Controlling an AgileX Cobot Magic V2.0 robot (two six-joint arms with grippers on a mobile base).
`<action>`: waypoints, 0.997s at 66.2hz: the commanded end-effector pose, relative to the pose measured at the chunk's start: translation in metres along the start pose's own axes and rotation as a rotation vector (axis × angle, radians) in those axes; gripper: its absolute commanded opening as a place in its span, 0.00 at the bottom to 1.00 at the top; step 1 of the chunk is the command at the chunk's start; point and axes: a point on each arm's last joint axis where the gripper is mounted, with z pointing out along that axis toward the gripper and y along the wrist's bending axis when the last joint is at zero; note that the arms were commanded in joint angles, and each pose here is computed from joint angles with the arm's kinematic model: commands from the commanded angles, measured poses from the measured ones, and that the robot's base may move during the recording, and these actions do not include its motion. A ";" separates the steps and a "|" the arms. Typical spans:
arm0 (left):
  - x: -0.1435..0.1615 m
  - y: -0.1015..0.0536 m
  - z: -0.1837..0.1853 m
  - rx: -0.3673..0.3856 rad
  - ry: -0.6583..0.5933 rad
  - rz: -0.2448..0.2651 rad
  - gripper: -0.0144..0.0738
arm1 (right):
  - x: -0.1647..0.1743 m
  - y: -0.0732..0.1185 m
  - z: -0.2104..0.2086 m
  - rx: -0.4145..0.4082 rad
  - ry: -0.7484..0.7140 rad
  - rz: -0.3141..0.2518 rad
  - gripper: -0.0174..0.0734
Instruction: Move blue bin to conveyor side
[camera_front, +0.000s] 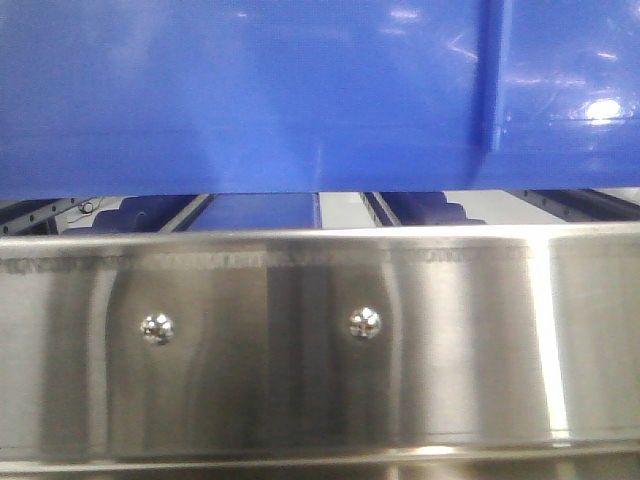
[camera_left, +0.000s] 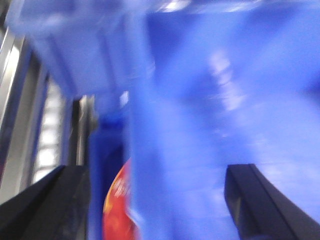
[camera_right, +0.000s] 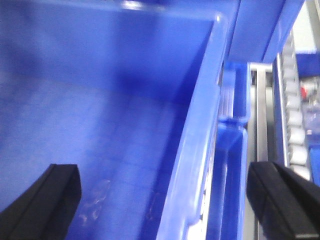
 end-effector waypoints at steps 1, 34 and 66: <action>-0.004 0.000 0.006 0.038 0.005 0.007 0.68 | -0.003 -0.005 0.006 0.051 0.004 0.019 0.81; -0.007 0.007 0.033 -0.008 0.071 0.014 0.68 | -0.008 -0.002 0.065 0.072 0.145 -0.006 0.81; -0.007 0.008 0.036 -0.008 0.079 0.014 0.68 | -0.008 -0.009 0.096 0.141 0.209 0.065 0.81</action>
